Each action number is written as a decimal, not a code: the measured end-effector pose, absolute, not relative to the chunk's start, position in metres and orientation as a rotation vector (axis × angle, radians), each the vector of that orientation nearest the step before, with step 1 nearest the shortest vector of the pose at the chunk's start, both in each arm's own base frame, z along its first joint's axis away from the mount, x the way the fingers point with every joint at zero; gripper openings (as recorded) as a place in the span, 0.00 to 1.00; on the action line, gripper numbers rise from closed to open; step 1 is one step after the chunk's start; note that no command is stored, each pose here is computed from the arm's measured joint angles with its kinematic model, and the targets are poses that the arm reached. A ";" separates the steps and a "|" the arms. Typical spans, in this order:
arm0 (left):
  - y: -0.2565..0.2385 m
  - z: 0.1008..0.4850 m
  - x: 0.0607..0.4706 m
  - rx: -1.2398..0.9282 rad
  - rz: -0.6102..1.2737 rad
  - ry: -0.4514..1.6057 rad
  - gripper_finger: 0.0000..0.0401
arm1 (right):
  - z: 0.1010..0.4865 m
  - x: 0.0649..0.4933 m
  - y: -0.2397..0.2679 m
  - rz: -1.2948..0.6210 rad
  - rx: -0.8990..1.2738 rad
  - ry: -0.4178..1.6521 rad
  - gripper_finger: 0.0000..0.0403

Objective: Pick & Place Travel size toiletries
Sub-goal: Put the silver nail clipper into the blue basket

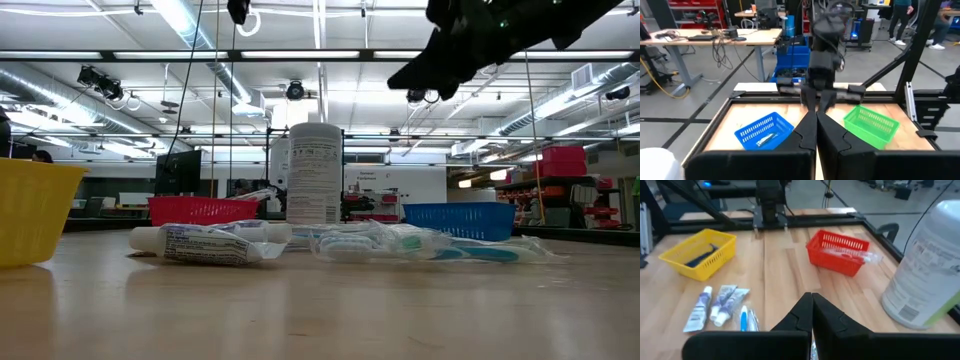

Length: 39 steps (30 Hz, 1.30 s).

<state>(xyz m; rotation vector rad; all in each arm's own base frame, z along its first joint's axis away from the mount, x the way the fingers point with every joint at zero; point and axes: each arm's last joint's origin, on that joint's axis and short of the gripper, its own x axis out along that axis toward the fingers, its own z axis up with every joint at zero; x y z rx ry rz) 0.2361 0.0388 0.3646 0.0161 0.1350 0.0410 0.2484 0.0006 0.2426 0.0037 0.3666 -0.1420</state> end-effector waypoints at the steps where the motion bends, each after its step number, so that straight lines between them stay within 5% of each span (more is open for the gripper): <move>1: 0.039 0.365 0.235 0.017 0.045 0.133 0.01 | 0.239 0.251 0.000 -0.143 0.006 0.380 0.01; 18: 0.038 0.362 0.234 0.007 0.041 0.167 0.01 | 0.183 0.281 0.000 -0.245 0.179 0.535 0.06; 39: 0.038 0.362 0.234 0.007 0.041 0.167 0.01 | 0.144 0.297 -0.001 -0.289 0.252 0.600 0.55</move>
